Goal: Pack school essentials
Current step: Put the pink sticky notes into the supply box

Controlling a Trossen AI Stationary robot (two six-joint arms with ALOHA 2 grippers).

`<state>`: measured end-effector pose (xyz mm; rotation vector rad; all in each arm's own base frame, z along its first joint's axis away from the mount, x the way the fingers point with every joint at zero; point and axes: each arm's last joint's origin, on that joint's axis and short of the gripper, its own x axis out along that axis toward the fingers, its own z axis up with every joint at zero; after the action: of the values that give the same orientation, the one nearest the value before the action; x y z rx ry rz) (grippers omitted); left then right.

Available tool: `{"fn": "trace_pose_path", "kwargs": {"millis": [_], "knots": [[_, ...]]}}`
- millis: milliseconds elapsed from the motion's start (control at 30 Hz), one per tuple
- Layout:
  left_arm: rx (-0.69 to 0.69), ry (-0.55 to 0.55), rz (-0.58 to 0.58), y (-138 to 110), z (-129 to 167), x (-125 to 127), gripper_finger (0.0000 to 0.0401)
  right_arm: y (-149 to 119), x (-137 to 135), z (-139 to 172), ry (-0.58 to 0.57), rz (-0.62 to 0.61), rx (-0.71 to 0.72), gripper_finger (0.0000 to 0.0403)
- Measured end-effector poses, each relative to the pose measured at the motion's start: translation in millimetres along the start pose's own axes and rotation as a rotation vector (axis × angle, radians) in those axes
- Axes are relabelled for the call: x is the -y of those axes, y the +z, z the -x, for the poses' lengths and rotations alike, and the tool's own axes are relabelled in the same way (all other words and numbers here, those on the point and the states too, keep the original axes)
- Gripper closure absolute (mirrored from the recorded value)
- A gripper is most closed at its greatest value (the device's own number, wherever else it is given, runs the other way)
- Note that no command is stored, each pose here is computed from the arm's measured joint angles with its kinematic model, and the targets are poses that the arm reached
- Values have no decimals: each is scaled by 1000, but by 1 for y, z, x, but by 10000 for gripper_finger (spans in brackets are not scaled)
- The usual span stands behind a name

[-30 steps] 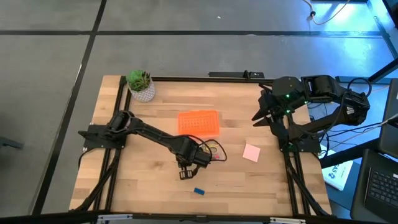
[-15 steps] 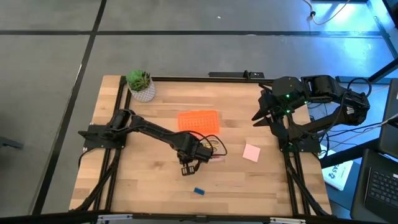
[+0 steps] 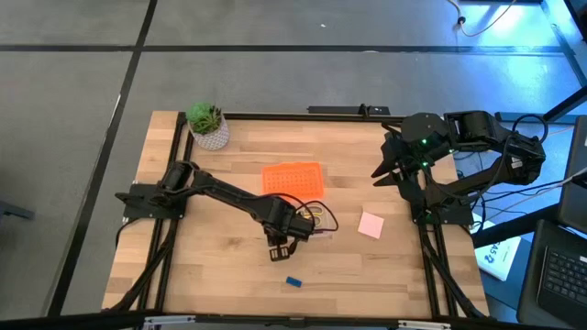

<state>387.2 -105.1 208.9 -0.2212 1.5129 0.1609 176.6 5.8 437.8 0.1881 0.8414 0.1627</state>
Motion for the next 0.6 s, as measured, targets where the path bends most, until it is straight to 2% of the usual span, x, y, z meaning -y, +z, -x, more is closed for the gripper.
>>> {"fn": "trace_pose_path", "kwargs": {"millis": [233,433,600], "knots": [[8,5,86,0,8,-6,306,-9,-1,5,-1,-28,-47,286],[152,24,63,-8,49,-16,307,-25,-9,14,-24,9,-55,286],[331,86,102,-21,92,-27,307,-51,-10,4,-44,-42,-88,286]]}}
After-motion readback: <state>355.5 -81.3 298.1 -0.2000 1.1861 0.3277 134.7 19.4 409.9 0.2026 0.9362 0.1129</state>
